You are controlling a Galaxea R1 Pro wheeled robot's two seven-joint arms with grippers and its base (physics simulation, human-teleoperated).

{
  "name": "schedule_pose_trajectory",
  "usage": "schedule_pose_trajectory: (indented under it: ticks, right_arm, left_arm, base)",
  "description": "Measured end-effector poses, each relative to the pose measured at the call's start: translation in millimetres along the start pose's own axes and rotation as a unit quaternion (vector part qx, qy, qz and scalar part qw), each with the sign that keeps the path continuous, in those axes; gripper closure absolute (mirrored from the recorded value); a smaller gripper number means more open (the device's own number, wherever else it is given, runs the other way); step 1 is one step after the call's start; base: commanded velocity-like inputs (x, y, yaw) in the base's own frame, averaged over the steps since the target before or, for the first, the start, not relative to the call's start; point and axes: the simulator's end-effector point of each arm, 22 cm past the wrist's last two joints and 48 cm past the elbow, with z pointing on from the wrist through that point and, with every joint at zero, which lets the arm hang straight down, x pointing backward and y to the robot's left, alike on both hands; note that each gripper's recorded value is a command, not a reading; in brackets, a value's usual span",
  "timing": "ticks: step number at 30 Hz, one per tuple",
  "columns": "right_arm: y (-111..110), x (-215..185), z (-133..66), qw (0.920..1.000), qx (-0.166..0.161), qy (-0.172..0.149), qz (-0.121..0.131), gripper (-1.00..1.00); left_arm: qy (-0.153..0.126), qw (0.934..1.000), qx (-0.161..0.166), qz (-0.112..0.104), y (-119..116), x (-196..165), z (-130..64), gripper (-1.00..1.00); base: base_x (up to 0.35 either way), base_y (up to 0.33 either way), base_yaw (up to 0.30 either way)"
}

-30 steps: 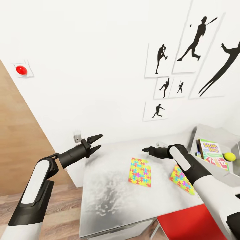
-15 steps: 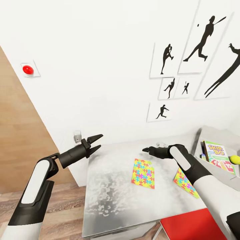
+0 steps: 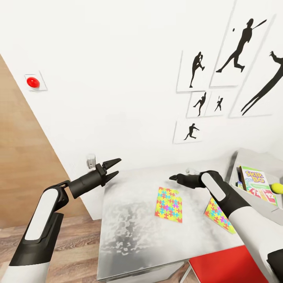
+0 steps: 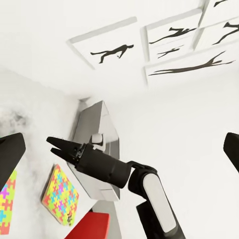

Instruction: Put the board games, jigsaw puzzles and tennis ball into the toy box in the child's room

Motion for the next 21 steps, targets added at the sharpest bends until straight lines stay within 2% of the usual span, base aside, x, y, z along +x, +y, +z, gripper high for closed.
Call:
schedule_pose_trajectory:
  ticks: [12,17,21]
  right_arm:
    - [-17,37,1.3,0.9966,0.014,0.08,0.012,-1.0]
    - [-21,62,-1.1,0.9914,0.016,0.129,0.015,-1.0]
    - [-23,69,-1.6,0.99,0.016,0.139,0.016,-1.0]
  left_arm:
    - [-0.014,0.9999,-0.002,-0.003,3,-10,-6.5,-1.0]
    - [-0.018,0.9998,-0.004,-0.005,5,-13,-8.5,-1.0]
    - [-0.018,0.9998,-0.004,-0.005,5,-13,-9.0,-1.0]
  base:
    - [0.0,0.0,0.0]
    - [0.0,0.0,0.0]
    - [0.0,0.0,0.0]
